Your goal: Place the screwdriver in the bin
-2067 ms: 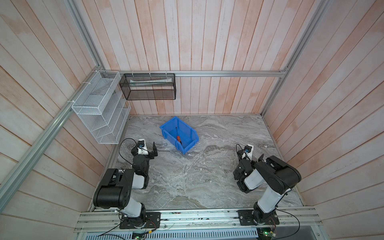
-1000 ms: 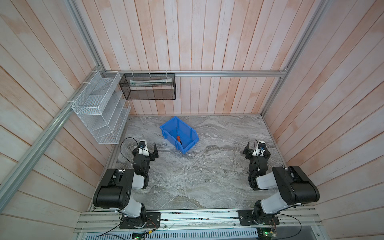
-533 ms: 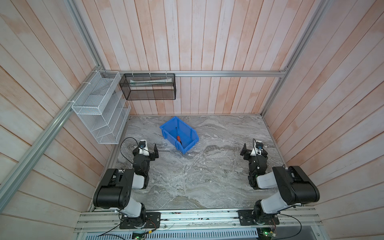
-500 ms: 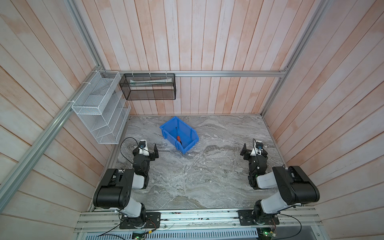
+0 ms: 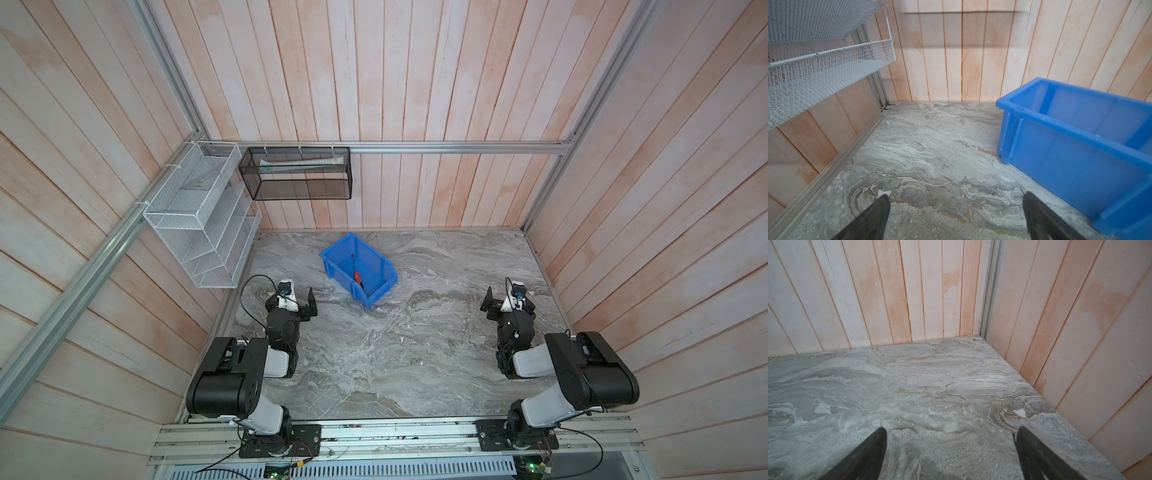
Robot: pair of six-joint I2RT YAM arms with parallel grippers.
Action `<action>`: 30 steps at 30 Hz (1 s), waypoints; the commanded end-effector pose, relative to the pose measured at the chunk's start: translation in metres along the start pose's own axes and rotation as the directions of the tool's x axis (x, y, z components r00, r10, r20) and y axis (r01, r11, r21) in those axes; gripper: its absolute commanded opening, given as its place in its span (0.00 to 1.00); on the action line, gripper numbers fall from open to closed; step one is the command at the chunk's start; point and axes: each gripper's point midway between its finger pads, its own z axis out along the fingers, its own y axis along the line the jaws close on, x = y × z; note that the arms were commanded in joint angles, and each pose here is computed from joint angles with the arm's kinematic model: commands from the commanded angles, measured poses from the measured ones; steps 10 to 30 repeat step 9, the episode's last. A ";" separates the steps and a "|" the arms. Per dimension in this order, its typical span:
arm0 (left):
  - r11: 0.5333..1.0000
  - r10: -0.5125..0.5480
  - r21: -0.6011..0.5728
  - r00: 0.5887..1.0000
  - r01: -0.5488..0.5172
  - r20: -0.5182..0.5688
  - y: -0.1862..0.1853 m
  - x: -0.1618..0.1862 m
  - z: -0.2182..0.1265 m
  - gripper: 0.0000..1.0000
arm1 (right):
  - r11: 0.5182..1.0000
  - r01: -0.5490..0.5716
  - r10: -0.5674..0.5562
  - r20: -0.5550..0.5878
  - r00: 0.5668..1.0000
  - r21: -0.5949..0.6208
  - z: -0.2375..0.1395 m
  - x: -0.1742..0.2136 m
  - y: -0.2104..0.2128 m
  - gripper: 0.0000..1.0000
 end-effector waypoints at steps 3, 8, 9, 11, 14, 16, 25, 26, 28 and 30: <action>1.000 -0.008 0.002 1.000 0.008 0.014 0.001 -0.006 0.001 1.00 | 1.000 -0.013 0.013 0.005 1.000 -0.010 0.002 -0.003 0.003 0.98; 1.000 -0.008 0.002 1.000 0.008 0.015 0.001 -0.006 0.001 1.00 | 1.000 -0.013 0.013 0.006 1.000 -0.009 0.002 -0.003 0.003 0.98; 1.000 -0.008 0.002 1.000 0.008 0.014 0.001 -0.006 0.001 1.00 | 1.000 -0.013 0.013 0.006 1.000 -0.008 0.002 -0.003 0.002 0.98; 1.000 -0.008 0.002 1.000 0.008 0.014 0.001 -0.006 0.001 1.00 | 1.000 -0.013 0.013 0.006 1.000 -0.008 0.002 -0.003 0.002 0.98; 1.000 -0.008 0.002 1.000 0.008 0.014 0.001 -0.006 0.001 1.00 | 1.000 -0.013 0.013 0.006 1.000 -0.008 0.002 -0.003 0.002 0.98; 1.000 -0.008 0.002 1.000 0.008 0.014 0.001 -0.006 0.001 1.00 | 1.000 -0.013 0.013 0.006 1.000 -0.008 0.002 -0.003 0.002 0.98; 1.000 -0.008 0.002 1.000 0.008 0.014 0.001 -0.006 0.001 1.00 | 1.000 -0.013 0.013 0.006 1.000 -0.008 0.002 -0.003 0.002 0.98; 1.000 -0.008 0.002 1.000 0.008 0.014 0.001 -0.006 0.001 1.00 | 1.000 -0.013 0.013 0.006 1.000 -0.008 0.002 -0.003 0.002 0.98; 1.000 -0.008 0.002 1.000 0.008 0.014 0.001 -0.006 0.001 1.00 | 1.000 -0.013 0.013 0.006 1.000 -0.008 0.002 -0.003 0.002 0.98; 1.000 -0.008 0.002 1.000 0.008 0.014 0.001 -0.006 0.001 1.00 | 1.000 -0.013 0.013 0.006 1.000 -0.008 0.002 -0.003 0.002 0.98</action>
